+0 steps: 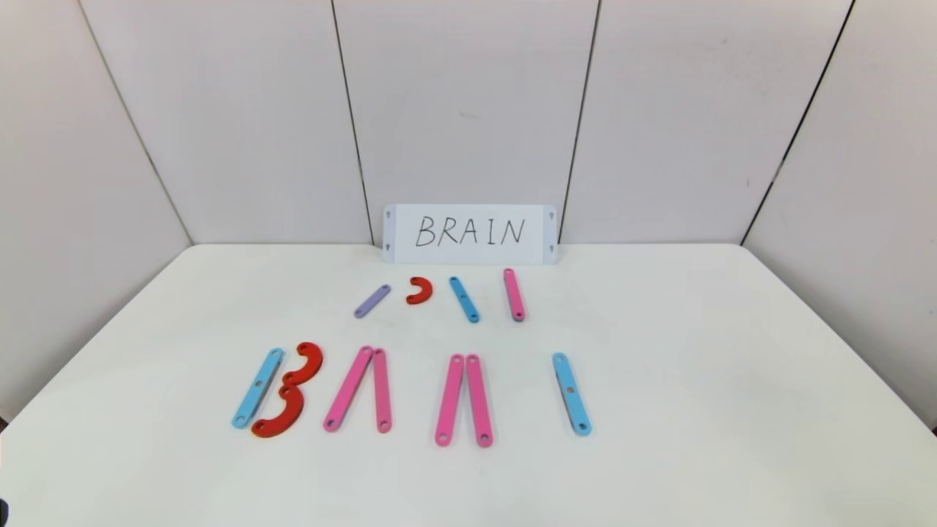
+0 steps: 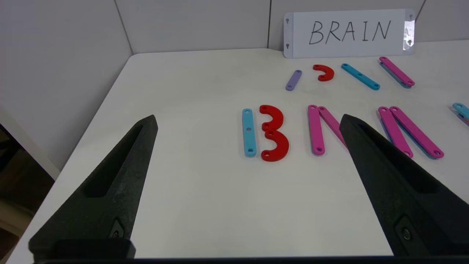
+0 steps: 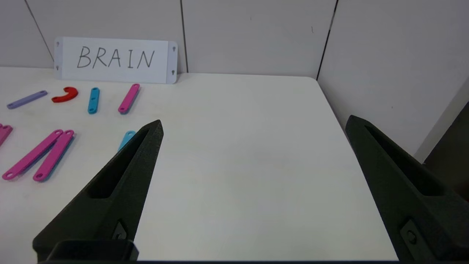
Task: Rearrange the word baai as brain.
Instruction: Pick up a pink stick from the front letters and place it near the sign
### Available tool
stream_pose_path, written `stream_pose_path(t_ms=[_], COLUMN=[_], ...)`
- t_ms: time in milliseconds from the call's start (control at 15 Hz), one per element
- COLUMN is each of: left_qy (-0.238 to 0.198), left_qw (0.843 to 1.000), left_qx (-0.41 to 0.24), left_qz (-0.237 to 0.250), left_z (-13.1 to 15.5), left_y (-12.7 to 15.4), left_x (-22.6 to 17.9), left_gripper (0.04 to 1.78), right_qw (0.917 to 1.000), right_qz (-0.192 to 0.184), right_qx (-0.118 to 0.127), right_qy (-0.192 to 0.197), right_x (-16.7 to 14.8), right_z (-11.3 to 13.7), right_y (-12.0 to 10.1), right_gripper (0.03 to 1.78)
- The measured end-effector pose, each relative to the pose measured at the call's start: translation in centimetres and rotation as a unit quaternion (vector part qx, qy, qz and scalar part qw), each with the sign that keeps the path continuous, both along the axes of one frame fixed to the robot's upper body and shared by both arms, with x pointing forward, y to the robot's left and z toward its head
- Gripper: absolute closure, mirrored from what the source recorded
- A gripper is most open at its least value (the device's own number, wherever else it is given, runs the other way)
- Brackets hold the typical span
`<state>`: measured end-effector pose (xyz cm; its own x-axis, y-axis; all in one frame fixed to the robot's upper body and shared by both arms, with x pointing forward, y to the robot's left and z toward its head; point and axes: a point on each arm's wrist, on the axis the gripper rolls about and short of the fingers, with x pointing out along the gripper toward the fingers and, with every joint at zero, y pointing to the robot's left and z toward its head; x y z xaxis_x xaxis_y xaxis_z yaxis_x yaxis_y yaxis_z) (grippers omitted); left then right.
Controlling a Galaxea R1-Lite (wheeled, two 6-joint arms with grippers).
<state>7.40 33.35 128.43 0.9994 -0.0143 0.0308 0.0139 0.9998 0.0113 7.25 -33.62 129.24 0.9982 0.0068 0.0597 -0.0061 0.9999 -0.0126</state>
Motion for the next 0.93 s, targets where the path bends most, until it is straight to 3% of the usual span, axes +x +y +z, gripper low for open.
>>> stream_pose_path(t_ms=[200,533,733,933], left_qy=[0.014,0.081,0.11,0.146], left_qw=[1.0,0.997,0.992,0.985], left_qx=[0.001,0.008,0.026,0.032], left_qz=[-0.001,-0.015,-0.048,-0.082], left_z=[4.1,8.9,10.6,11.1], left_y=[0.0,-0.2,-0.4,-0.8], left_x=[2.0,8.7,12.8,16.4], left_gripper=[0.08,0.08,0.08,0.08], right_qw=[0.9998,0.9978,0.9938,0.9854], right_qz=[0.001,0.022,0.064,0.102], right_qx=[0.0,0.0,0.0,-0.001], right_qy=[0.02,0.062,0.092,0.136], right_x=[2.6,9.4,13.8,18.6], right_z=[4.4,10.1,11.6,11.4], right_y=[0.0,0.1,0.7,1.6], right_gripper=[0.07,0.07,0.07,0.07])
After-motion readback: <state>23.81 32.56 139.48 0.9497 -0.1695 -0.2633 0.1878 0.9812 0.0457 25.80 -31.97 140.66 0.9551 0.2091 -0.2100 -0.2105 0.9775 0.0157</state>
